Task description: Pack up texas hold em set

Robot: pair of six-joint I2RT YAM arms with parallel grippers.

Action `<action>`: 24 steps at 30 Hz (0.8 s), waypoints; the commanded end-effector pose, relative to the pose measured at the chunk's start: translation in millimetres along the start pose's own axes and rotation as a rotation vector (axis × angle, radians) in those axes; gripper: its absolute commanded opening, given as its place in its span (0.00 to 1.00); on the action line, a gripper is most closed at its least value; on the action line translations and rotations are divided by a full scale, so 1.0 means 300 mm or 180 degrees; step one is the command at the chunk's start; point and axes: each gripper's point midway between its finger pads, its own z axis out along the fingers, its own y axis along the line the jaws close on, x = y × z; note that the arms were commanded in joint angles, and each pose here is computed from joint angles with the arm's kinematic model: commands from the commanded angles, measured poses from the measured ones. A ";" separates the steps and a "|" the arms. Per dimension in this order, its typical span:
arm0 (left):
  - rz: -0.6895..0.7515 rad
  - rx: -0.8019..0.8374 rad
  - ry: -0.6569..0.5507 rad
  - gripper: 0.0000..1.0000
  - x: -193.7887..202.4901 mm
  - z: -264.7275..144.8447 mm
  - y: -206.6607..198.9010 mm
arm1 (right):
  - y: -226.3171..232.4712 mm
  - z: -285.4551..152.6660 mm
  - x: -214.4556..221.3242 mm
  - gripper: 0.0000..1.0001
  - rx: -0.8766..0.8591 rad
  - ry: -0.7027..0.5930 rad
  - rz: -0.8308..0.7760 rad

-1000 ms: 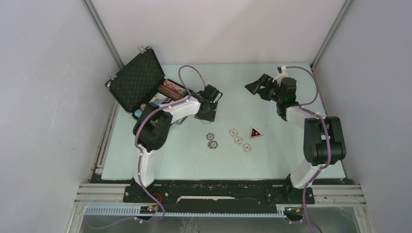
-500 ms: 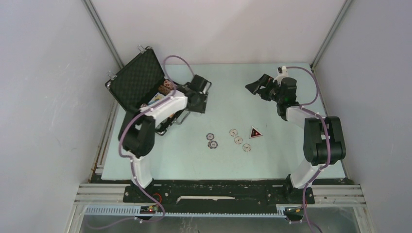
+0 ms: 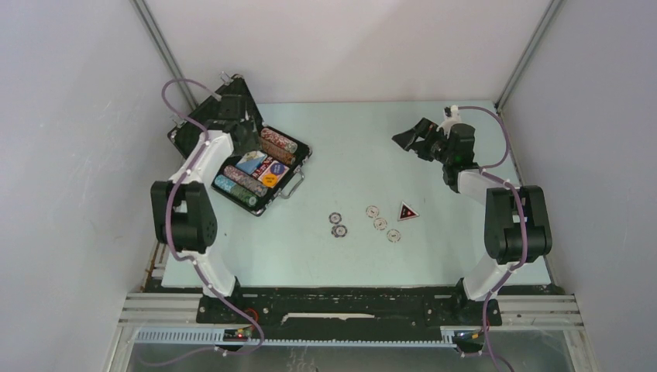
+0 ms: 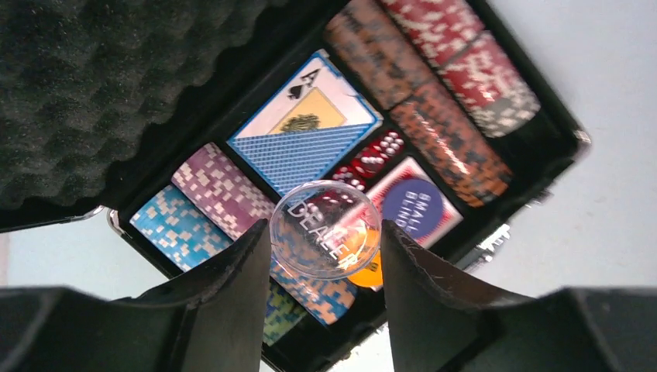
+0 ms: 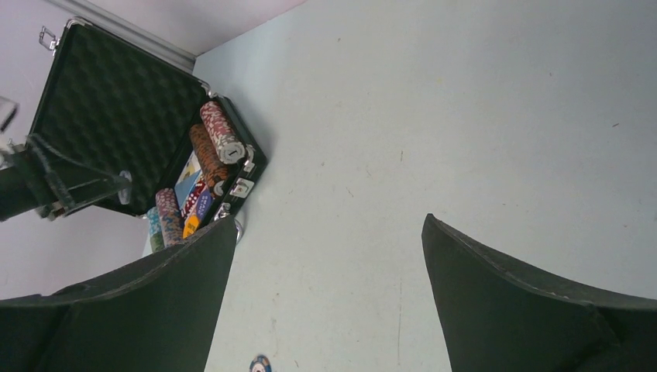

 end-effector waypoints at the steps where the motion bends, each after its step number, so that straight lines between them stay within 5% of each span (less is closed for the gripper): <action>1: -0.0122 0.0032 0.0052 0.40 -0.054 0.105 0.031 | 0.043 0.007 -0.069 1.00 -0.0139 -0.0158 -0.0062; 24: -0.0274 0.0037 0.0238 0.49 -0.052 0.366 0.028 | 0.037 0.007 -0.077 1.00 -0.0187 -0.0171 -0.0037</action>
